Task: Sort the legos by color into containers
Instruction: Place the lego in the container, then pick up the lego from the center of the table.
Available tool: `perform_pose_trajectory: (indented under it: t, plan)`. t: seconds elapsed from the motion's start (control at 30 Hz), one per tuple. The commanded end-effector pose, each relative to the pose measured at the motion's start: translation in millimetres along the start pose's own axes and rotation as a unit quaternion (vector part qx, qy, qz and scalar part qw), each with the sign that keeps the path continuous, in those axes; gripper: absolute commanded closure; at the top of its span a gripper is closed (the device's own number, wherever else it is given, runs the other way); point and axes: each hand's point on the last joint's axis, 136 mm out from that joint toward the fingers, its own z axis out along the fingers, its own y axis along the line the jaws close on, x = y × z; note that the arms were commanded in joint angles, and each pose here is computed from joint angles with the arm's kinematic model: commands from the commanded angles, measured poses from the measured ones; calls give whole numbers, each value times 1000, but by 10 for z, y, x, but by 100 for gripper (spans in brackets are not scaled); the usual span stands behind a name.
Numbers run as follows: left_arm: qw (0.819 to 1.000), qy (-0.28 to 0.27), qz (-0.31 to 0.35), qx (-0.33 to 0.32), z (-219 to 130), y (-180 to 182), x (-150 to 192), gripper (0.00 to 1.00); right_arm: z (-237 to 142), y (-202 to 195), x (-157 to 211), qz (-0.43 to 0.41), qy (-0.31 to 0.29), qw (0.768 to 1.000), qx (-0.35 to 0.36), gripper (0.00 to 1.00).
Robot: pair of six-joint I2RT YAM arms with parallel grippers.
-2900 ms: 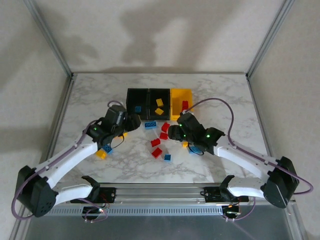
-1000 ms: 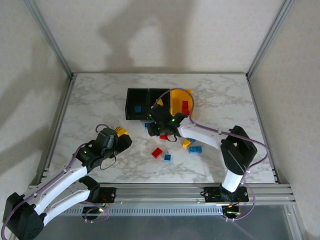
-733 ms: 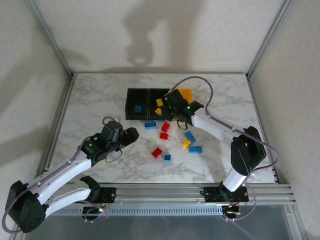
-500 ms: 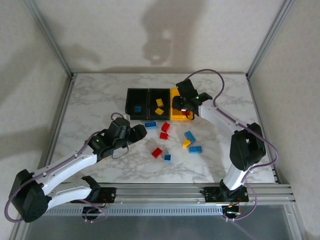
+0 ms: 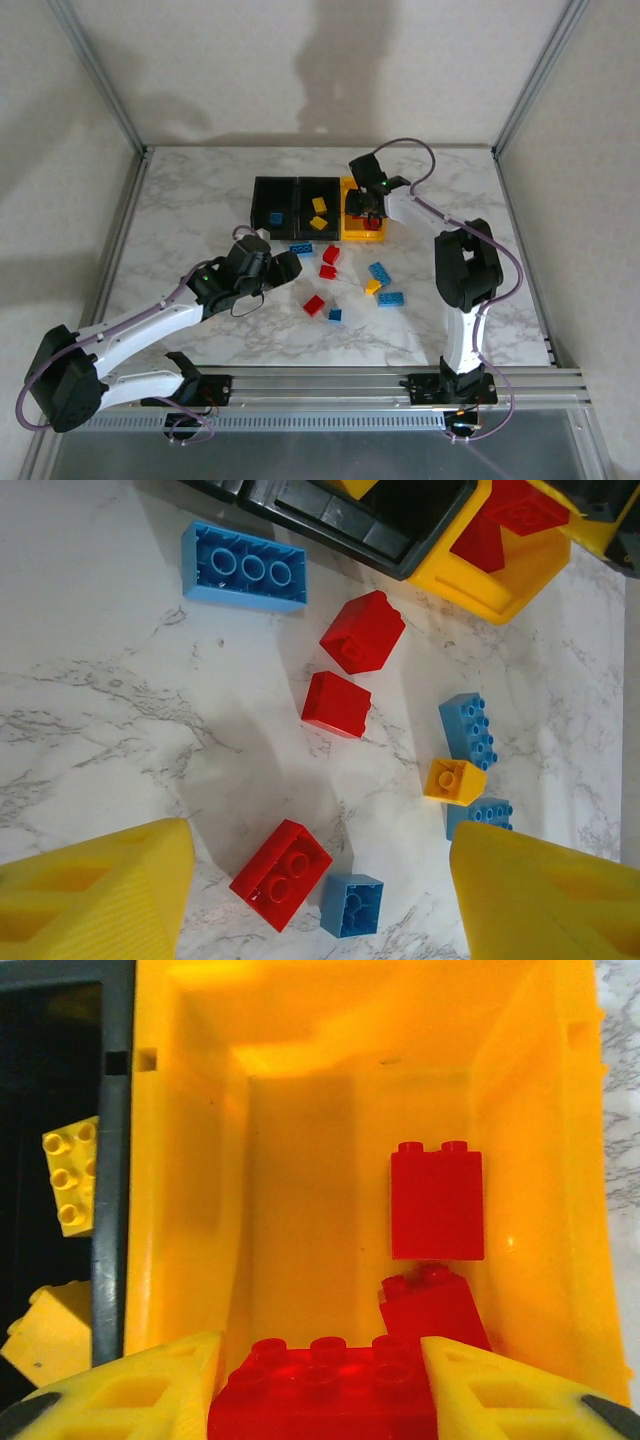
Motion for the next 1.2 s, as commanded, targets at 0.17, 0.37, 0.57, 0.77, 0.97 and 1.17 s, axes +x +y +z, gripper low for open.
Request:
perform_pose_trajectory:
  t: [0.17,0.37,0.57,0.77,0.97,1.17]
  plan:
    - [1000,-12,11,6,-38,-89,-62,32,142,17,11,12,8,1000,-8,54]
    - [1000,-12,11,3,-37,-65,-57,32,145,7,52,17,9,1000,-10,44]
    - [1000,-12,10,3,-34,-71,-59,32,99,23,-4,19,0,1000,-12,39]
    - [1000,-24,8,1,-91,-59,-98,32,-136,43,-117,22,-26,999,-24,42]
    - [999,-32,7,-17,-122,58,-93,32,-693,113,-42,13,-55,997,-54,43]
    - [1000,-18,14,-10,-90,140,25,33,-957,270,453,-6,-41,997,-66,42]
